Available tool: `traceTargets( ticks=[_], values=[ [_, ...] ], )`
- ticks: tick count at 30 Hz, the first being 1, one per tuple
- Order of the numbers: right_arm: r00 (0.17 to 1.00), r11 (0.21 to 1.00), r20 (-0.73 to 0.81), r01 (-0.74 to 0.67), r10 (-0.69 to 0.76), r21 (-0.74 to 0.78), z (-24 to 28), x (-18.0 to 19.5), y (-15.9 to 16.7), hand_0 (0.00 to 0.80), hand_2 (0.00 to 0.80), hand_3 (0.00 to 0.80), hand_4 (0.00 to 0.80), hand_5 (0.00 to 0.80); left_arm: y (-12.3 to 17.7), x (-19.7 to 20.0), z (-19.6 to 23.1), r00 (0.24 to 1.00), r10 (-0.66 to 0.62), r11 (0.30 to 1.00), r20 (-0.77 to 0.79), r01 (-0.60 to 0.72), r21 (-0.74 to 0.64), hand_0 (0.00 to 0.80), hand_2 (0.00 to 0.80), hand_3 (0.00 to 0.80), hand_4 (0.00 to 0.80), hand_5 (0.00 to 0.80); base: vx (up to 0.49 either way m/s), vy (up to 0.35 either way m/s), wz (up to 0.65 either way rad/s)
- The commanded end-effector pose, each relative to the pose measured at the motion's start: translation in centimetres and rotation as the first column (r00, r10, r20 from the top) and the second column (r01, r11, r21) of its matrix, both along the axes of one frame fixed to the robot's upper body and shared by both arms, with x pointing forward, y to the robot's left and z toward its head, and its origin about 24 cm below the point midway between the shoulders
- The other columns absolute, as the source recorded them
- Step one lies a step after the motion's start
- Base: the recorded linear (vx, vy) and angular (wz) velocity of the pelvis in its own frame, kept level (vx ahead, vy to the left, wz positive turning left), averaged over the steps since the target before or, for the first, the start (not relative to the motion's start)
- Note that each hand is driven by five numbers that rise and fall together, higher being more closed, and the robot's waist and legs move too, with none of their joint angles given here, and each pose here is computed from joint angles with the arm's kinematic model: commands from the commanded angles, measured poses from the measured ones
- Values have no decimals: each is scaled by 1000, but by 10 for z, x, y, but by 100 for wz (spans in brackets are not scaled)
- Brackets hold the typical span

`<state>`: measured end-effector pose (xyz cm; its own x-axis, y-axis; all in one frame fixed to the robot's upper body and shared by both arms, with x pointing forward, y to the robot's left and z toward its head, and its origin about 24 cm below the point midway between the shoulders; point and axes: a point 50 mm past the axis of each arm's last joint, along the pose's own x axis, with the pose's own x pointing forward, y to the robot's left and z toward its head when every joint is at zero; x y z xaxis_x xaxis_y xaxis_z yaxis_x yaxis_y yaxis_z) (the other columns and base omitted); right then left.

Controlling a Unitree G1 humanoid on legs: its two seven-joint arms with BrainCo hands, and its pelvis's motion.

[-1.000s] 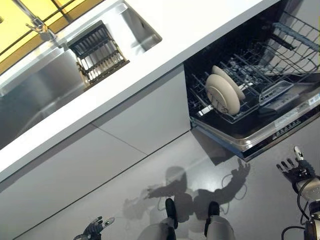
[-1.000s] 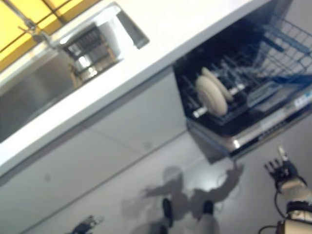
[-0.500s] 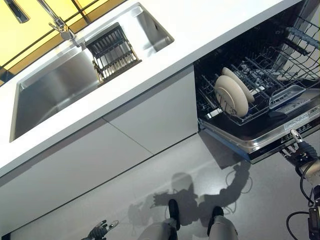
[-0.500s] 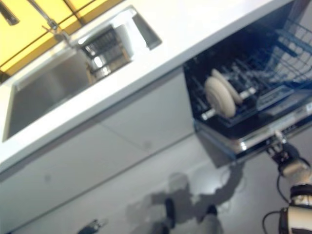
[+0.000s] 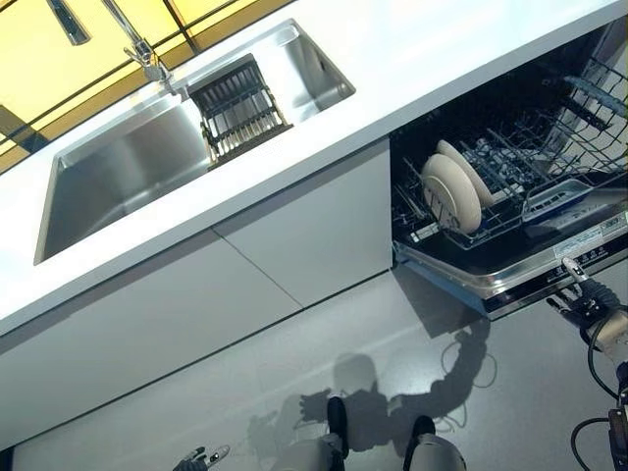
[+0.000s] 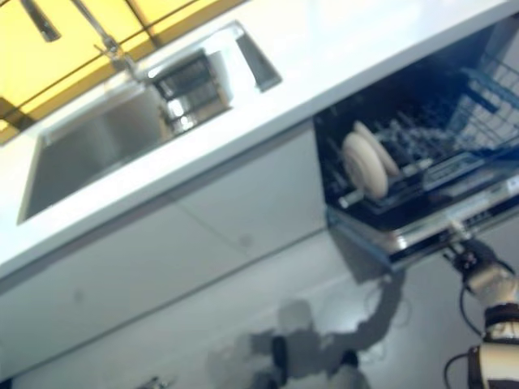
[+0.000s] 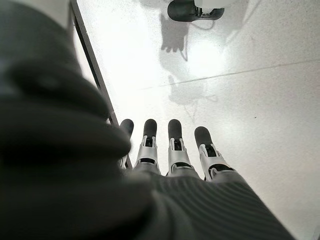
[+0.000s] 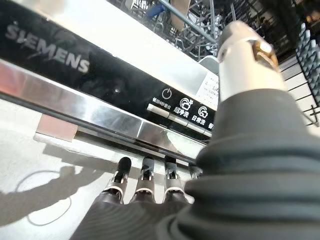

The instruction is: Take plates into dishwasher

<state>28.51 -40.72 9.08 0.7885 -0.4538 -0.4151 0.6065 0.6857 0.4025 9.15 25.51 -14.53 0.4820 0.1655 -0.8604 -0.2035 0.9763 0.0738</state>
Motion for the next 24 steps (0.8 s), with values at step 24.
traceTargets(
  ticks=[24],
  values=[
    [870,961,429,-159,244,-226,140,61,34,0,0,0,0,0,31,-3,12,998,-64,991,-14,65,119,0,0,0,0,0,15,-6,7]
  ],
)
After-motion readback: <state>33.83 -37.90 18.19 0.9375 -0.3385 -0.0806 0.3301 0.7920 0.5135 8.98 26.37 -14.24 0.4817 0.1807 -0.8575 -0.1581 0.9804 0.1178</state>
